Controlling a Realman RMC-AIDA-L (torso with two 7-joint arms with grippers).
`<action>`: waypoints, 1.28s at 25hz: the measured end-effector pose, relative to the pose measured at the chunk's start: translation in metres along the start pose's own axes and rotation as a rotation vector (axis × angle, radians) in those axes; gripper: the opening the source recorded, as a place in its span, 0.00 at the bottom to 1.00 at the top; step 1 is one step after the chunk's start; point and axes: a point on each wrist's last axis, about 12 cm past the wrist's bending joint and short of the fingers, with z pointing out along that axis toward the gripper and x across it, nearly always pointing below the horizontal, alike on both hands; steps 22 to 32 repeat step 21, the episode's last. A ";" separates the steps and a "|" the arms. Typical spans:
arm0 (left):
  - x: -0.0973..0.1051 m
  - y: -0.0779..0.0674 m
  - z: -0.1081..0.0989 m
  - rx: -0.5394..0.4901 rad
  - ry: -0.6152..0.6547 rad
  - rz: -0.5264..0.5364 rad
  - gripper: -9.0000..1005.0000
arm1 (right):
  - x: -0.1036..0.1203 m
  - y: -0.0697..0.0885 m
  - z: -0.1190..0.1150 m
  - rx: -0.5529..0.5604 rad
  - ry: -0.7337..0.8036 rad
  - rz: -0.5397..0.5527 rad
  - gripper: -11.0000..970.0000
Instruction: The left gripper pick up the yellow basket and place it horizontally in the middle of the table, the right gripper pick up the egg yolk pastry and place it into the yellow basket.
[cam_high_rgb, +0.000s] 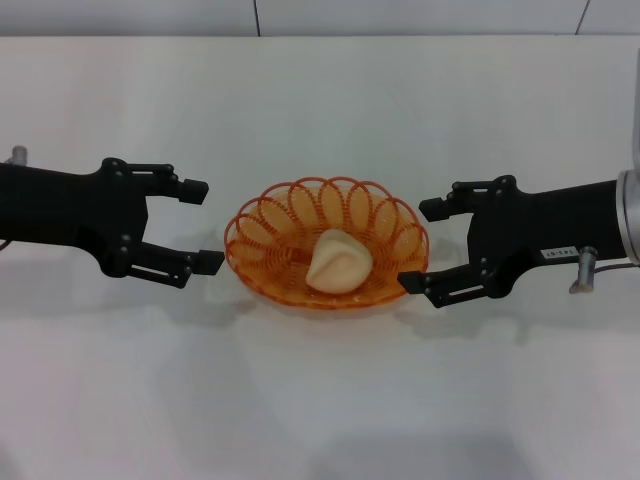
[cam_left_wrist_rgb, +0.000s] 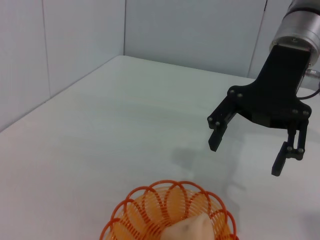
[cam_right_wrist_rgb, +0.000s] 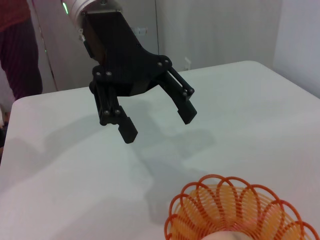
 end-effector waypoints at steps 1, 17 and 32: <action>0.000 0.000 0.000 0.001 0.000 0.001 0.88 | -0.001 0.000 0.000 -0.002 0.000 -0.003 0.88; -0.002 0.000 0.001 0.002 -0.013 0.002 0.88 | -0.002 0.002 0.000 -0.014 0.004 -0.010 0.88; -0.002 -0.001 -0.002 0.005 -0.026 0.004 0.88 | -0.002 0.003 0.000 -0.019 0.005 -0.012 0.88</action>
